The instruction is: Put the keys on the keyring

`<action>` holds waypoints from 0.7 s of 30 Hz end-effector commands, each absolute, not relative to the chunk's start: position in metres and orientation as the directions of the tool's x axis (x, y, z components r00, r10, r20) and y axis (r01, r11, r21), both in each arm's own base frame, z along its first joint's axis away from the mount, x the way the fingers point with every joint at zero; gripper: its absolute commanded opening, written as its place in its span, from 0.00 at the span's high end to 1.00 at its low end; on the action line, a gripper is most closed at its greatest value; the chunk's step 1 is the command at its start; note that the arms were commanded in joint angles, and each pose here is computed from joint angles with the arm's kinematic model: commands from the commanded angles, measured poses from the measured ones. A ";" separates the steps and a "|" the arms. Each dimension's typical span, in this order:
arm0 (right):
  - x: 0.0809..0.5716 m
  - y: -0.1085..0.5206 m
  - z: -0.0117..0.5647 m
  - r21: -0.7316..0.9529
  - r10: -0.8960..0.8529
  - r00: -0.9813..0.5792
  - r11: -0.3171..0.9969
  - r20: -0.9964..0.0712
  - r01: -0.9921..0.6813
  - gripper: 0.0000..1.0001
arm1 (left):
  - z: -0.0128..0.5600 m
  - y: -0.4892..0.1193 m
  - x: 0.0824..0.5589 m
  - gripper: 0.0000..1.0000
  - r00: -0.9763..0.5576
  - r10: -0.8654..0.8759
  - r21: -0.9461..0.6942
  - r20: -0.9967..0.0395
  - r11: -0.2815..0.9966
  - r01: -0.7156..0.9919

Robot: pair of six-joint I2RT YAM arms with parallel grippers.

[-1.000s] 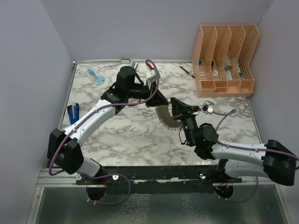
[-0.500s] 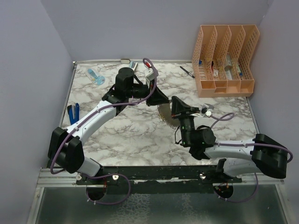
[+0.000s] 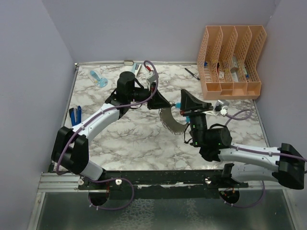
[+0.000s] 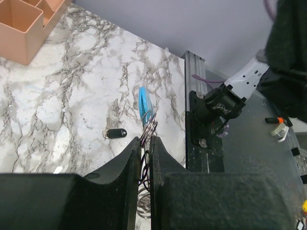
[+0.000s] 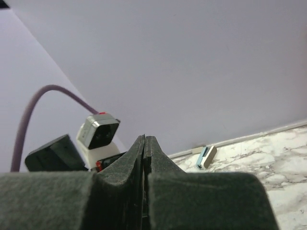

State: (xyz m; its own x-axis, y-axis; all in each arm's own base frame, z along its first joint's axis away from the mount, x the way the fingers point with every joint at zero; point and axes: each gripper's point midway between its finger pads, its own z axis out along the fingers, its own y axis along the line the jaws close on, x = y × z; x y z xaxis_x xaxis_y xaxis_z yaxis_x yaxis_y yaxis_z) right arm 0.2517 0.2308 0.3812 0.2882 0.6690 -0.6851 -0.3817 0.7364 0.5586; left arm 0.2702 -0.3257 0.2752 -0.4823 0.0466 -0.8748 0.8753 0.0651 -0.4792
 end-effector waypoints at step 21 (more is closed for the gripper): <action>0.159 0.297 0.278 0.022 -0.142 -0.116 0.534 -0.983 -0.845 0.76 | 0.249 -0.252 0.158 1.00 0.134 0.498 -0.048 -0.857 -0.335 0.941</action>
State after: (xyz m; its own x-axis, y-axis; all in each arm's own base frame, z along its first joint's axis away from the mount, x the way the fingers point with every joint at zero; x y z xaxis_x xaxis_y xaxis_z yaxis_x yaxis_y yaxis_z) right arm 0.1760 0.2754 0.3434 -0.0121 0.0305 -0.9995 -0.7690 0.6386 0.0288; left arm 0.1898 -0.2617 0.2558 0.0781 0.4707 -0.8788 0.9746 -0.2215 -0.0320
